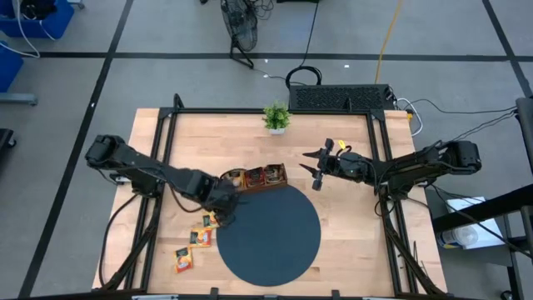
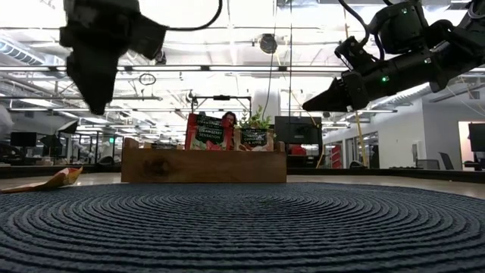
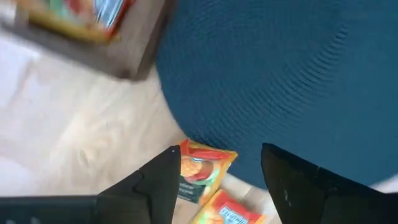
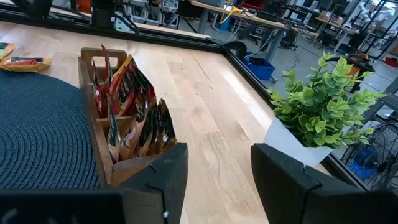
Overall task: Pick & Place Tea
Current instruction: Put the top yellow tea bag into the left slot of the wooden organizer
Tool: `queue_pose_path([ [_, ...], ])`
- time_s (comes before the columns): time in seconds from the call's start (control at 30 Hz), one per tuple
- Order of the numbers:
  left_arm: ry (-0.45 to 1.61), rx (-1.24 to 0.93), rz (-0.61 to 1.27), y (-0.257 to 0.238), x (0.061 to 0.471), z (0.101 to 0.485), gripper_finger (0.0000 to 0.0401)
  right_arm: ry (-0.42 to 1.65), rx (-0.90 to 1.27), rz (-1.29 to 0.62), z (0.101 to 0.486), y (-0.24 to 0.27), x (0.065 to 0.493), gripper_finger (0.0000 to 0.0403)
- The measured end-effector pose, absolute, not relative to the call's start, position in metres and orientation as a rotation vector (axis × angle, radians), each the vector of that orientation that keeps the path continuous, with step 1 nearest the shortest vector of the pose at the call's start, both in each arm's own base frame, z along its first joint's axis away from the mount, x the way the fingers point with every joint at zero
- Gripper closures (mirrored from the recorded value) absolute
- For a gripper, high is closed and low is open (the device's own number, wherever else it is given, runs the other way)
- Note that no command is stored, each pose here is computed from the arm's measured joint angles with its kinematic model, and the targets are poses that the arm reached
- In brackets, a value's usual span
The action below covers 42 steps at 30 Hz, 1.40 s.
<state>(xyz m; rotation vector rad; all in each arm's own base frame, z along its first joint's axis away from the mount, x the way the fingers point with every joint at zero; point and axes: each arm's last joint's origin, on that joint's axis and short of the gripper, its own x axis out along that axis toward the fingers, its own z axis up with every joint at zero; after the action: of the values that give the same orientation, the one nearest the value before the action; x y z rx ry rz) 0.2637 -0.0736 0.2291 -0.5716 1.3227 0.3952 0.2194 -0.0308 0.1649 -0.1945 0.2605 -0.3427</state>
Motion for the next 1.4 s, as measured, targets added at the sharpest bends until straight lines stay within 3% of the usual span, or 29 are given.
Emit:
queue_pose_path([
  [0.13, 1.362, -0.648, 0.495, -0.090, 0.261, 0.220, 0.0178, 0.260, -0.191, -0.343, 0.165, -0.031, 0.219, 0.0243],
  [0.37, 1.403, -0.356, 0.410, -0.121, 0.260, 0.195, 0.0178, 0.260, -0.190, -0.340, 0.165, -0.031, 0.219, 0.0243],
  [0.83, 1.513, -0.328, 0.459, -0.134, 0.277, 0.141, 0.0178, 0.246, -0.180, -0.342, 0.166, -0.031, 0.220, 0.0243],
  [1.17, 1.584, -0.330, 0.473, -0.130, 0.273, 0.141, 0.0178, 0.242, -0.175, -0.342, 0.166, -0.031, 0.220, 0.0243],
  [1.4, 1.685, -0.306, 0.644, -0.123, 0.248, 0.162, 0.0178, 0.241, -0.175, -0.342, 0.166, -0.031, 0.220, 0.0243],
])
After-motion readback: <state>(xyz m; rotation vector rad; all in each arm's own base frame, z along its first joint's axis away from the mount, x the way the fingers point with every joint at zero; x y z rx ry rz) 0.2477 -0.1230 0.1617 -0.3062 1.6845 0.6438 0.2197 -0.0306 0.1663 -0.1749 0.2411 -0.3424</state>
